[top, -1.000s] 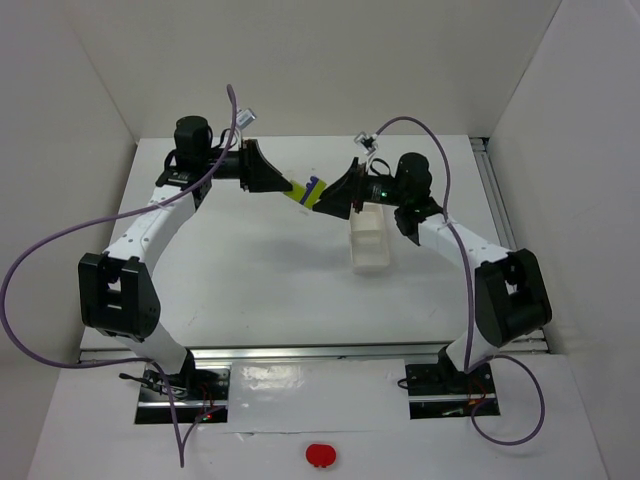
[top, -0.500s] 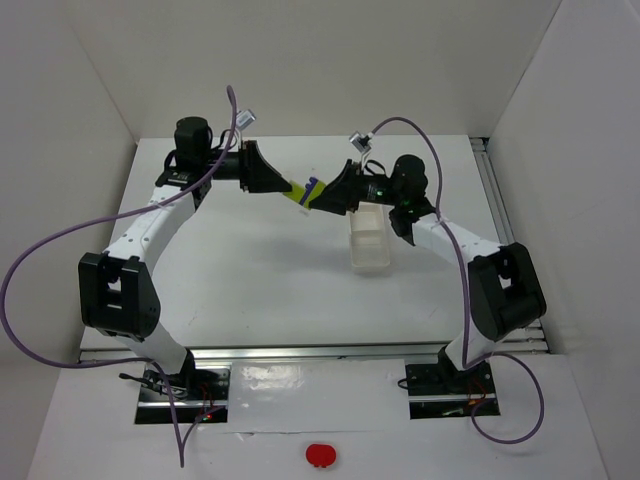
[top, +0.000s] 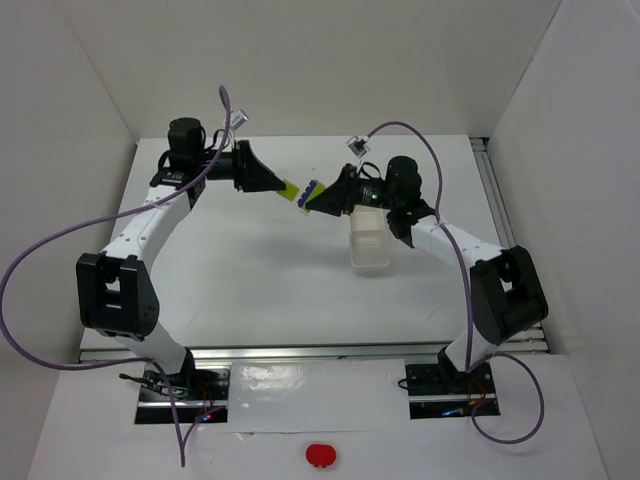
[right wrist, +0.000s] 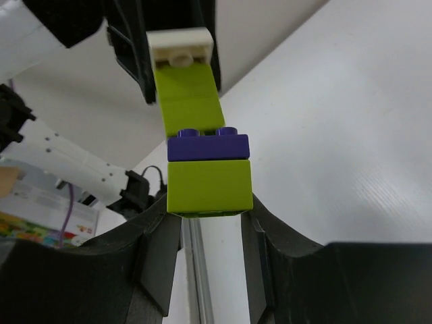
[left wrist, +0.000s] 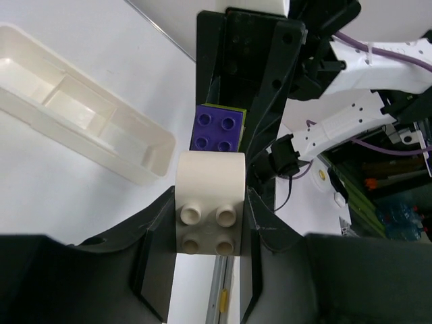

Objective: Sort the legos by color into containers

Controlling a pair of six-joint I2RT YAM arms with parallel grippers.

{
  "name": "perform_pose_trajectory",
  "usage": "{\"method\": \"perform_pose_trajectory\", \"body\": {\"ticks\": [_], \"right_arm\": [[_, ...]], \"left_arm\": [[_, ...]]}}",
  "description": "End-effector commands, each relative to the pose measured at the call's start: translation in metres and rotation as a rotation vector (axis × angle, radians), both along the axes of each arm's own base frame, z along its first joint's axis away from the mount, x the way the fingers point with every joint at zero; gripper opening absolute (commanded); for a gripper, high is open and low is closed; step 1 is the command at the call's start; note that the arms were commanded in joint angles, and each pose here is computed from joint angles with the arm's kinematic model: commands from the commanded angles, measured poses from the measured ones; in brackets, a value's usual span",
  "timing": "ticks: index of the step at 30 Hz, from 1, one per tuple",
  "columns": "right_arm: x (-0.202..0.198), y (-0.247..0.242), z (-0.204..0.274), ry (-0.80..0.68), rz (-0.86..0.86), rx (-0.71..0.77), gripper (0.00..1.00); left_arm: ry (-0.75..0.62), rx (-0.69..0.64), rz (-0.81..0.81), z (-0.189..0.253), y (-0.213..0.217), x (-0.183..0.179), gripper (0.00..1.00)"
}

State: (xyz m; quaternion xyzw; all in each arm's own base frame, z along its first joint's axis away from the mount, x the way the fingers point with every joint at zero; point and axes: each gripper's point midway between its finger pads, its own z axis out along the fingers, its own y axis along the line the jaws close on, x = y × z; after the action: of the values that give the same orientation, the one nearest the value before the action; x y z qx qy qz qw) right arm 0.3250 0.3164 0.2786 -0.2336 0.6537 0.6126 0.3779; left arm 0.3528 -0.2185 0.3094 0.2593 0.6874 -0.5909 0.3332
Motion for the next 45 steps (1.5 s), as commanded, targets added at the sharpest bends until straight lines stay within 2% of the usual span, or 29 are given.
{"method": "perform_pose_trajectory", "body": {"ticks": [1, 8, 10, 11, 13, 14, 18, 22, 25, 27, 30, 33, 34, 37, 41, 42, 43, 45], "right_arm": [[0.012, -0.015, -0.015, -0.021, -0.157, -0.092, 0.00], [0.020, -0.027, -0.035, -0.006, -0.250, -0.189, 0.00], [0.022, -0.032, -0.040, 0.017, -0.281, -0.229, 0.00], [0.027, -0.037, -0.047, 0.030, -0.319, -0.255, 0.00], [0.028, -0.043, -0.055, 0.051, -0.354, -0.299, 0.00], [0.030, -0.048, -0.056, 0.043, -0.382, -0.315, 0.00], [0.025, -0.054, -0.067, 0.065, -0.402, -0.348, 0.00], [0.019, -0.062, -0.068, 0.070, -0.407, -0.359, 0.00], [0.013, -0.065, -0.078, 0.090, -0.401, -0.383, 0.00], [0.015, -0.069, -0.083, 0.100, -0.417, -0.392, 0.00], [0.015, -0.069, -0.083, 0.100, -0.417, -0.392, 0.00], [0.015, -0.069, -0.081, 0.100, -0.417, -0.392, 0.00], [0.015, -0.069, -0.081, 0.100, -0.417, -0.392, 0.00], [0.019, -0.073, -0.077, 0.102, -0.435, -0.394, 0.00], [0.018, -0.073, -0.073, 0.075, -0.424, -0.395, 0.00], [0.016, -0.071, -0.073, 0.075, -0.409, -0.391, 0.00], [0.012, -0.071, -0.073, 0.066, -0.394, -0.391, 0.00], [0.005, -0.069, -0.069, 0.052, -0.350, -0.371, 0.00]], "left_arm": [[-0.054, -0.013, 0.035, 0.018, 0.015, 0.002, 0.00], [-0.049, -0.009, 0.142, 0.016, 0.029, 0.016, 0.00], [-0.001, 0.020, 0.182, 0.010, 0.031, 0.023, 0.00], [0.046, 0.074, 0.274, -0.009, 0.033, 0.041, 0.00], [0.126, 0.241, 0.385, -0.042, 0.039, 0.054, 0.00], [0.148, 0.363, 0.467, -0.074, 0.040, 0.068, 0.00], [0.315, 0.604, 0.620, -0.159, 0.052, 0.074, 0.00], [0.372, 0.757, 0.684, -0.212, 0.057, 0.075, 0.00], [0.368, 0.871, 0.748, -0.234, 0.061, 0.074, 0.00], [0.382, 0.930, 0.771, -0.250, 0.063, 0.075, 0.08], [0.386, 1.018, 0.786, -0.265, 0.064, 0.074, 0.26], [0.388, 1.086, 0.791, -0.273, 0.064, 0.072, 0.58], [0.385, 1.099, 0.785, -0.277, 0.061, 0.071, 0.87], [0.354, 1.100, 0.809, -0.251, 0.060, 0.075, 1.00], [0.256, 1.012, 0.810, -0.181, 0.050, 0.080, 1.00], [0.197, 0.949, 0.828, -0.144, 0.047, 0.083, 1.00], [0.168, 0.924, 0.827, -0.126, 0.047, 0.083, 1.00], [0.098, 0.855, 0.772, -0.089, 0.037, 0.078, 1.00]]}}
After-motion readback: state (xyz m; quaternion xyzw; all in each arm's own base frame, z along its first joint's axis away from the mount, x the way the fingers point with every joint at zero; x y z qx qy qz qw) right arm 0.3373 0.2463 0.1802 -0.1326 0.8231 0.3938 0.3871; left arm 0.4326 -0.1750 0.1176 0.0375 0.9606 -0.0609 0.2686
